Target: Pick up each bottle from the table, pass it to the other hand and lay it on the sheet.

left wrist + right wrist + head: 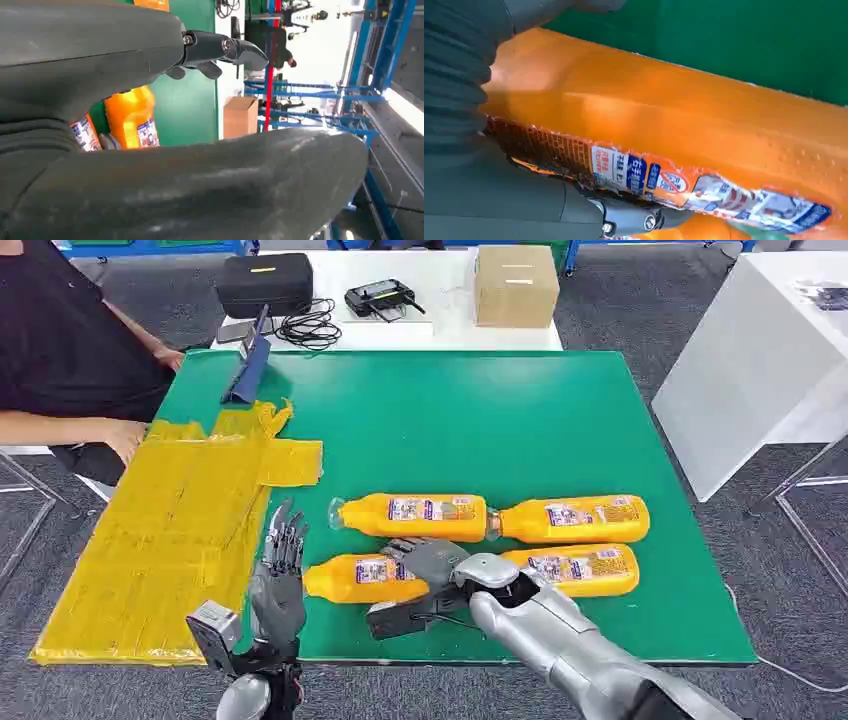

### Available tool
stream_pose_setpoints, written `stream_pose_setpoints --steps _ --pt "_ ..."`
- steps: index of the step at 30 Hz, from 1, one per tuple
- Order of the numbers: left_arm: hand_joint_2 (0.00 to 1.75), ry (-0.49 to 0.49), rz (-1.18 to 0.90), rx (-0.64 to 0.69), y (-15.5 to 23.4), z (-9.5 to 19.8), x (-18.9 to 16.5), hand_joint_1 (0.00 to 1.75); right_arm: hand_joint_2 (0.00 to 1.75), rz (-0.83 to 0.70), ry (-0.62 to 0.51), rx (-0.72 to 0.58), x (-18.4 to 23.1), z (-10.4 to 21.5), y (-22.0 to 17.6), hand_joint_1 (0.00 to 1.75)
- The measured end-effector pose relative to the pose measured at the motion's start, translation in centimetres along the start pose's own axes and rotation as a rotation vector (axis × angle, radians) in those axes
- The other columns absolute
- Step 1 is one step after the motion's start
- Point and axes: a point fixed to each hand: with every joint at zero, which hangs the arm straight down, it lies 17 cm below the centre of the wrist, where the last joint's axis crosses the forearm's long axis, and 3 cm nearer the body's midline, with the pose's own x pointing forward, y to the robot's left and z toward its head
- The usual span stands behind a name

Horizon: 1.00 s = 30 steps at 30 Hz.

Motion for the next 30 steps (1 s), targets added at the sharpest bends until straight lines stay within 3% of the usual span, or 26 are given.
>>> stream_pose_setpoints --steps 5,6,7,12,17,21,24,29,30 --pt "0.00 0.001 0.005 0.005 0.0 0.0 0.0 0.00 1.75 0.025 0.022 0.044 -1.0 0.1 0.9 0.00" --pt "0.00 0.001 0.005 0.005 0.1 0.0 0.0 0.00 1.75 0.021 0.021 0.054 -1.0 0.1 1.0 1.55" --pt "0.00 0.000 0.014 0.009 0.1 -0.1 0.1 0.00 1.75 0.016 0.016 0.069 -0.9 0.2 1.3 1.75" --pt "0.00 -0.012 0.063 0.088 1.4 -0.8 0.3 0.00 1.75 -0.022 0.004 0.121 -1.0 0.4 2.1 1.75" --pt "0.00 -0.010 -0.025 0.471 8.5 -0.4 0.7 0.00 1.75 -0.140 0.039 0.027 -1.6 -0.1 1.9 1.75" --pt "0.00 -0.073 -0.162 0.653 11.7 -0.1 4.2 0.00 1.75 -0.360 0.036 -0.122 -1.7 -0.4 1.3 1.75" --pt "0.00 -0.122 -0.185 0.694 12.2 -0.3 6.4 0.00 1.75 -0.494 0.029 -0.205 -2.2 -0.2 0.6 1.75" --pt "0.00 -0.163 -0.179 0.702 12.2 -0.6 8.0 0.00 1.75 -0.554 0.037 -0.226 -2.6 0.0 0.8 1.75" --pt "1.75 -0.167 -0.179 0.704 12.2 -0.7 8.1 0.00 1.75 -0.563 0.034 -0.235 -2.6 0.0 0.7 1.75"
